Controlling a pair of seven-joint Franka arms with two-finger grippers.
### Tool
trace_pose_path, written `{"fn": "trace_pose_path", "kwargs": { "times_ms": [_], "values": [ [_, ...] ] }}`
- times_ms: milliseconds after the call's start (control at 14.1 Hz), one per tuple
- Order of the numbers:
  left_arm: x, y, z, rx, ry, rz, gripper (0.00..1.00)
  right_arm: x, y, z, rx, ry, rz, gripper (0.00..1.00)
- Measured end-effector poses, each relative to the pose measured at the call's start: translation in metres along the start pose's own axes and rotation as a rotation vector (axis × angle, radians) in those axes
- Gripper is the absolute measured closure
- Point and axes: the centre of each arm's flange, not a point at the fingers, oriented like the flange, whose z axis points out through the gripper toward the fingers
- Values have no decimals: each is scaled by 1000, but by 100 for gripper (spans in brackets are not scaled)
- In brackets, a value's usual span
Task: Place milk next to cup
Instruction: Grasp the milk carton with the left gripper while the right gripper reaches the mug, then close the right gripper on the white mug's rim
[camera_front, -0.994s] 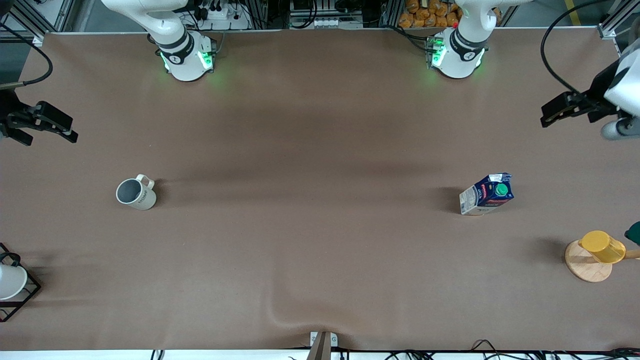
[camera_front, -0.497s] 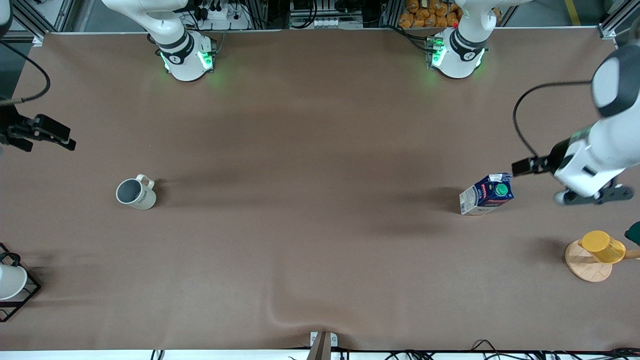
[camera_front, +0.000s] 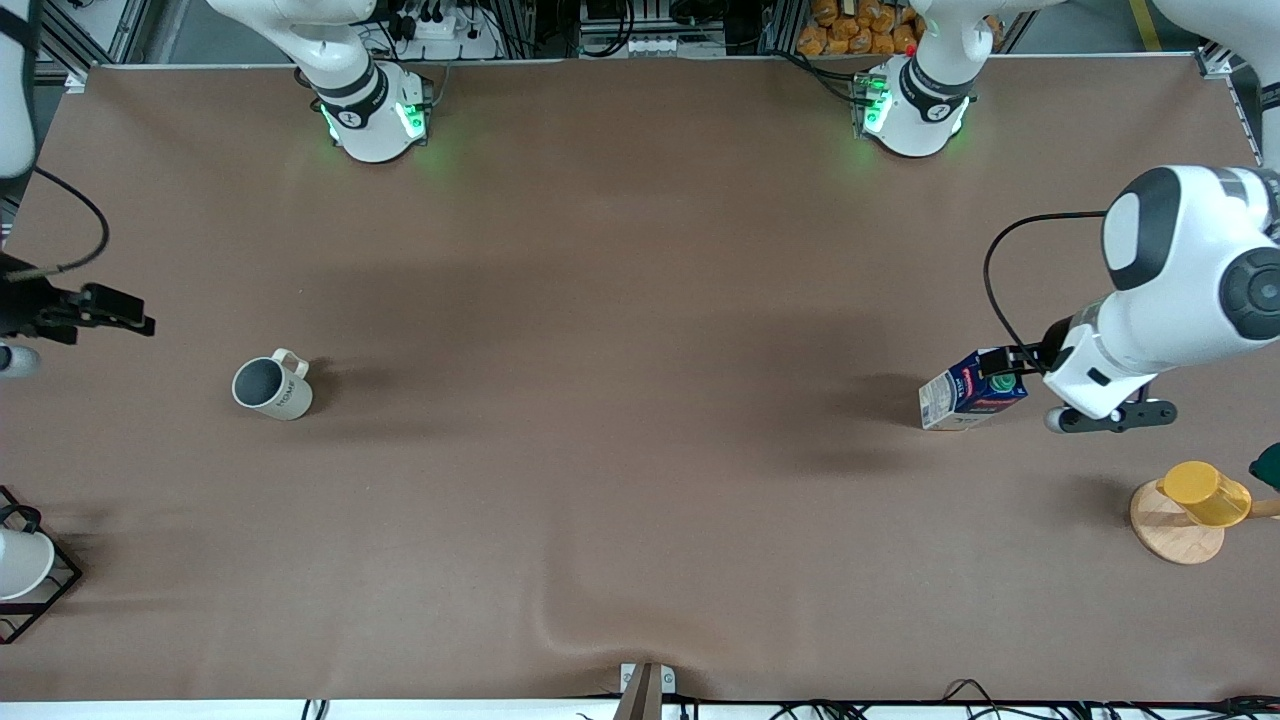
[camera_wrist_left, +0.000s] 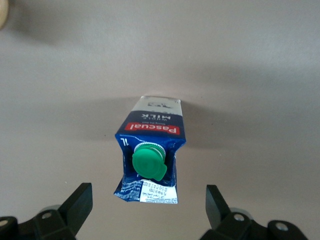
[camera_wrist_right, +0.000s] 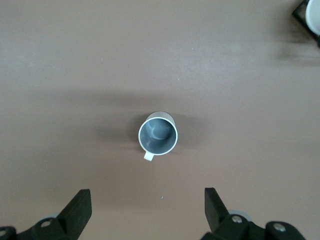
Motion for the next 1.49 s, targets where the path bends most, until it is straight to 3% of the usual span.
{"fn": "trace_pose_path", "kwargs": {
  "times_ms": [497,1065,1207,1491],
  "values": [
    [7,-2,29,22,-14,9,0,5,3,143,-15,16,4,0],
    [9,-6,45,21,-36,3,0,9,24,226,-31,14,-69,2],
    [10,-7,50,20,-45,2,0,10,33,234,-37,24,-72,7],
    [11,-7,51,19,-40,2,0,10,34,254,-10,13,-49,49]
  ]
}}
